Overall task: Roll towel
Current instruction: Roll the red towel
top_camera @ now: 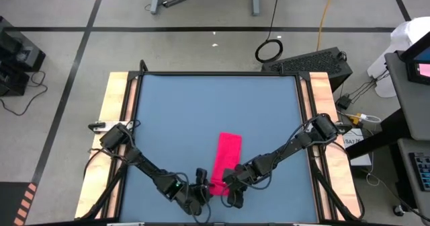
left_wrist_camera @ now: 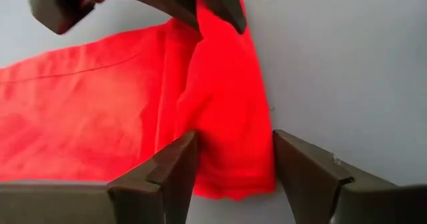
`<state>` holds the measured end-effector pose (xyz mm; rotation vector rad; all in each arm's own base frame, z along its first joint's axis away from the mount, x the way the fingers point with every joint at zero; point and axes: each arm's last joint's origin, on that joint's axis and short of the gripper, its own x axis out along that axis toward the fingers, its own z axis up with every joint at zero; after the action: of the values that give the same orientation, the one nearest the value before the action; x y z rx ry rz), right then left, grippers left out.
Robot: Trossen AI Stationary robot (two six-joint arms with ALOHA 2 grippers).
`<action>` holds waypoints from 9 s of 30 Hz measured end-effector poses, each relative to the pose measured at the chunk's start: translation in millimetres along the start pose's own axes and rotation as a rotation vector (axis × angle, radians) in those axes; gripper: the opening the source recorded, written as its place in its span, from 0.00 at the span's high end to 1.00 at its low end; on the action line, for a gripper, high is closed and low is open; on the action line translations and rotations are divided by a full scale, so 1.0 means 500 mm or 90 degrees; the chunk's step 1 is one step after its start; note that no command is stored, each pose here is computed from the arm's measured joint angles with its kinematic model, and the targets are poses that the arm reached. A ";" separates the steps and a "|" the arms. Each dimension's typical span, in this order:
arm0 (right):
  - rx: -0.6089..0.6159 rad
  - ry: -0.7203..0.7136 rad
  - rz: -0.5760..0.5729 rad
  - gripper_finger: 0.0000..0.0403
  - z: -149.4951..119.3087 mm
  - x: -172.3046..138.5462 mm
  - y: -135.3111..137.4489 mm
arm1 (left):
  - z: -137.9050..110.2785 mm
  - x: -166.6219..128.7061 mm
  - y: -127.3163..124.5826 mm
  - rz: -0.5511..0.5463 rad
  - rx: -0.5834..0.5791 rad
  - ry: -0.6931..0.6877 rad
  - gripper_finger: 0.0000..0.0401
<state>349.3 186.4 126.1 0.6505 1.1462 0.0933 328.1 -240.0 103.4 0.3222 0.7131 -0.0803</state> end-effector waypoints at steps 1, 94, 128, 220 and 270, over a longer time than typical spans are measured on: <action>-0.002 0.000 0.000 0.91 -0.001 0.000 0.001 | 0.001 0.003 0.004 -0.008 -0.008 0.003 0.52; -0.047 -0.214 -0.212 0.84 -0.169 0.056 0.056 | 0.029 -0.048 -0.012 -0.032 0.019 -0.040 0.33; -0.434 -0.430 -0.315 0.46 -0.272 0.022 0.137 | 0.028 0.029 0.098 -0.211 -0.368 0.089 0.95; -0.449 -0.440 -0.345 0.46 -0.265 0.038 0.126 | 0.008 0.041 0.081 -0.151 -0.202 0.069 0.87; -0.108 -0.444 -0.219 0.82 -0.220 0.076 0.017 | 0.081 -0.062 0.128 -0.110 -0.137 -0.003 0.30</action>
<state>272.6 255.5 72.2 0.2830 0.5494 -0.3083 342.1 -193.2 169.2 0.0535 0.7364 -0.1673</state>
